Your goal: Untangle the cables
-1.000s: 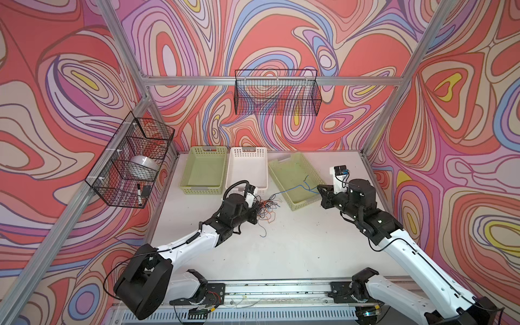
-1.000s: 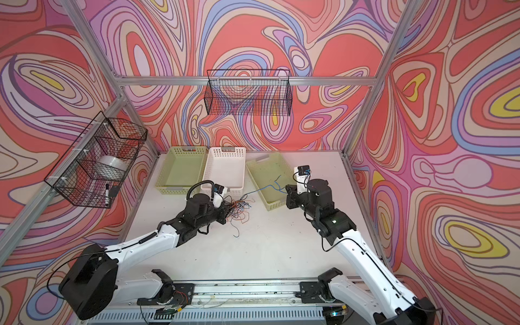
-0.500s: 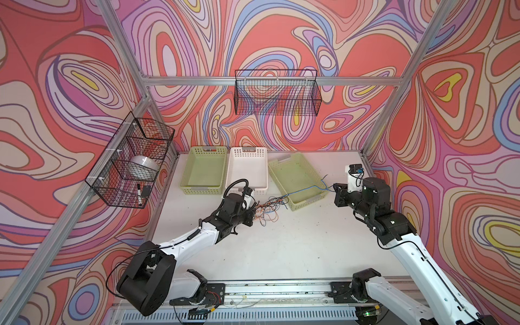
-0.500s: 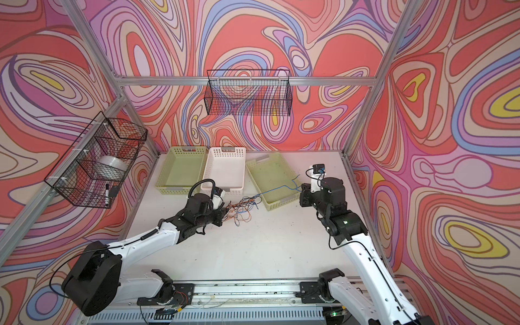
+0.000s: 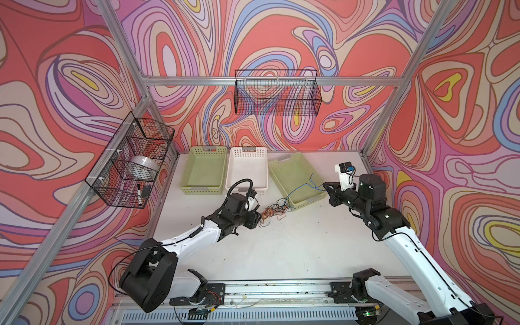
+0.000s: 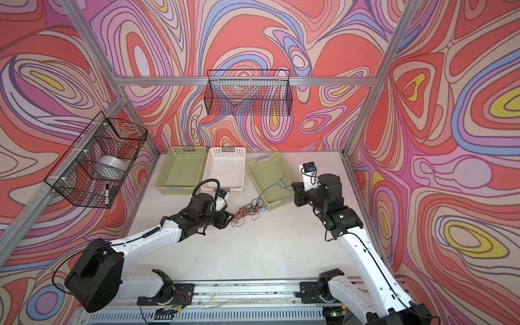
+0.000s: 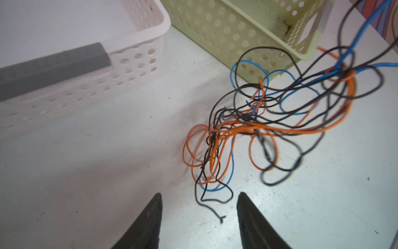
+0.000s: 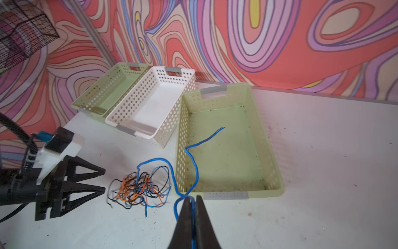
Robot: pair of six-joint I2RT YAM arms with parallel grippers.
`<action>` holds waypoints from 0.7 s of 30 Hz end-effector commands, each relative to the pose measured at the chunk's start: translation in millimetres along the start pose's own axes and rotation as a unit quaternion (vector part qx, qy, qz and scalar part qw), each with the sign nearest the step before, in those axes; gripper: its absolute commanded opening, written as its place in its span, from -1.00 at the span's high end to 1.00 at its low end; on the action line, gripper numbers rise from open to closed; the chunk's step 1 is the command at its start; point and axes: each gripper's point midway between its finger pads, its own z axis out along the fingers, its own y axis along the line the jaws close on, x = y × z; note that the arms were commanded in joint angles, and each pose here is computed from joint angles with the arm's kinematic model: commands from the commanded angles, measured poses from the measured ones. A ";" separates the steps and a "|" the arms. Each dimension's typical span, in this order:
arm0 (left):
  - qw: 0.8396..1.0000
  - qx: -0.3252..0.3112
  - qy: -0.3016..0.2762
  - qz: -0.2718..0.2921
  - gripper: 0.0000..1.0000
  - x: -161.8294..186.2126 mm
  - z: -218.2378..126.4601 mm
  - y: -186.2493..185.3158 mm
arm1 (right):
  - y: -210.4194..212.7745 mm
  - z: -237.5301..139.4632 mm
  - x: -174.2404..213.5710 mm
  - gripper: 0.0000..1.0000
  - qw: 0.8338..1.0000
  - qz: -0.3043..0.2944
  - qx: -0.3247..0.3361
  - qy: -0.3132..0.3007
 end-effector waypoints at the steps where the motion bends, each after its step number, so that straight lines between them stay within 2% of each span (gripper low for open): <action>1: 0.999 0.028 -0.028 0.037 -0.32 -20.1 -7.9 -21.2 | 31.0 4.3 -1.9 1.00 0.997 -0.032 -0.073 -0.010; 4: 0.997 0.040 -0.041 0.057 -0.37 -33.3 -10.3 -34.2 | 35.0 7.1 1.7 1.00 0.996 -0.037 -0.084 -0.004; 9: 0.994 0.060 -0.030 0.083 -0.34 -40.6 2.8 -48.5 | 35.7 9.1 4.9 1.00 0.995 -0.045 -0.088 0.001; 16: 0.990 0.098 0.004 0.103 -0.16 -35.4 20.1 -65.9 | 31.8 11.0 4.7 1.00 0.996 -0.044 -0.077 0.002; 21: 0.990 0.100 0.009 0.100 0.11 -28.7 21.2 -65.9 | 24.3 12.9 -0.5 1.00 0.998 -0.038 -0.055 -0.003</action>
